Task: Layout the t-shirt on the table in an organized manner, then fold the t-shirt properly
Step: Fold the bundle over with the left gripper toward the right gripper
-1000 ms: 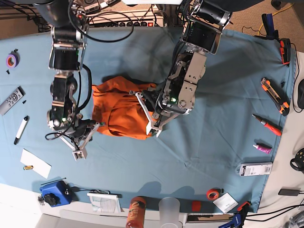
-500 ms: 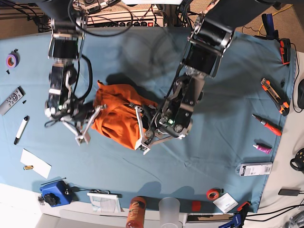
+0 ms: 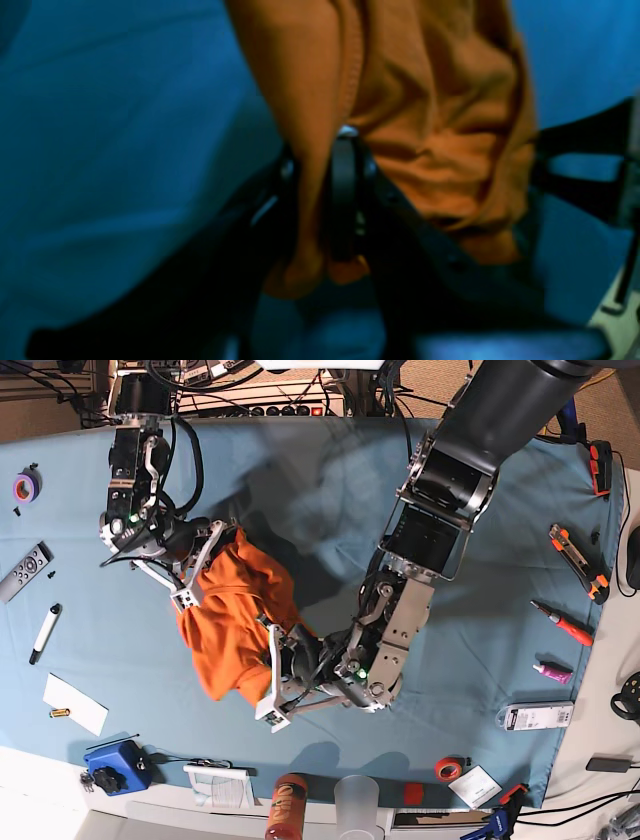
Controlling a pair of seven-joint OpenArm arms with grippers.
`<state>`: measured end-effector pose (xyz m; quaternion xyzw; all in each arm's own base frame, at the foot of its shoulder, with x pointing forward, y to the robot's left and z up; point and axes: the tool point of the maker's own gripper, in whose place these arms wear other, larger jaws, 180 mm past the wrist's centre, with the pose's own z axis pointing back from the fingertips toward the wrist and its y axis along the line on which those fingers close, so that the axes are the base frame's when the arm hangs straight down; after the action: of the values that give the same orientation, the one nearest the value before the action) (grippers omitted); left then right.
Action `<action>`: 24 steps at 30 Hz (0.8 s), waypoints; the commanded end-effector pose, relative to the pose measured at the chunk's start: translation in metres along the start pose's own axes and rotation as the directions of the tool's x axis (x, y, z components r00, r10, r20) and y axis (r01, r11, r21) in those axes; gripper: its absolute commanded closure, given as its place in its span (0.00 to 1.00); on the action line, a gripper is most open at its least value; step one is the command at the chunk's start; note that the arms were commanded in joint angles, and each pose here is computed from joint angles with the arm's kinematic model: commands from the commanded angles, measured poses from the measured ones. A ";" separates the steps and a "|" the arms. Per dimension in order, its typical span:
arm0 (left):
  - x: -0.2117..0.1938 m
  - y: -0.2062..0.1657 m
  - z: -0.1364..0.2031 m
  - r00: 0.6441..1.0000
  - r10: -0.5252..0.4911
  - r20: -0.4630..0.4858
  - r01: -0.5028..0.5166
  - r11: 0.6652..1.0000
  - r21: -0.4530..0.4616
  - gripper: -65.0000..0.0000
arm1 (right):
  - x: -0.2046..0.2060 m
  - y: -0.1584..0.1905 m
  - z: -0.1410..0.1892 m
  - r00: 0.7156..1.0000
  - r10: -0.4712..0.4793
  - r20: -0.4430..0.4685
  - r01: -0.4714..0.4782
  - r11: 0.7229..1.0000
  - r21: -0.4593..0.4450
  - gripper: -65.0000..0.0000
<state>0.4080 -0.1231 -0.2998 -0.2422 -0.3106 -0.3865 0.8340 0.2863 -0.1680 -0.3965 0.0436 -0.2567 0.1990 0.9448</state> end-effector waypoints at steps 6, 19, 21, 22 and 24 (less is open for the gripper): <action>0.036 -0.031 -0.010 0.986 -0.139 0.093 0.142 0.990 -0.025 1.00 | -0.008 0.008 0.000 1.000 -0.006 -0.022 0.007 0.999 0.033 1.00; 0.068 -0.030 -0.028 0.858 -0.507 0.082 0.466 0.837 0.286 1.00 | -0.007 0.009 -0.001 1.000 -0.008 -0.018 0.008 0.999 0.036 1.00; 0.073 -0.027 -0.026 0.845 -0.527 0.094 0.476 0.821 0.316 1.00 | -0.007 0.008 0.000 1.000 -0.008 -0.018 0.008 0.999 0.036 1.00; 0.074 -0.026 -0.025 0.840 -0.535 0.091 0.482 0.813 0.326 0.92 | -0.007 0.009 0.000 1.000 -0.008 -0.017 0.008 0.999 0.036 1.00; 0.077 -0.021 -0.023 0.836 -0.543 0.086 0.484 0.801 0.353 0.67 | -0.007 0.008 0.000 1.000 -0.008 -0.018 0.008 0.999 0.036 1.00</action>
<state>0.4303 -0.1727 -0.2905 -0.0398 -0.4602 -0.5249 0.7149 0.2841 -0.1627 -0.3972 0.0597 -0.2627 0.1952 0.9431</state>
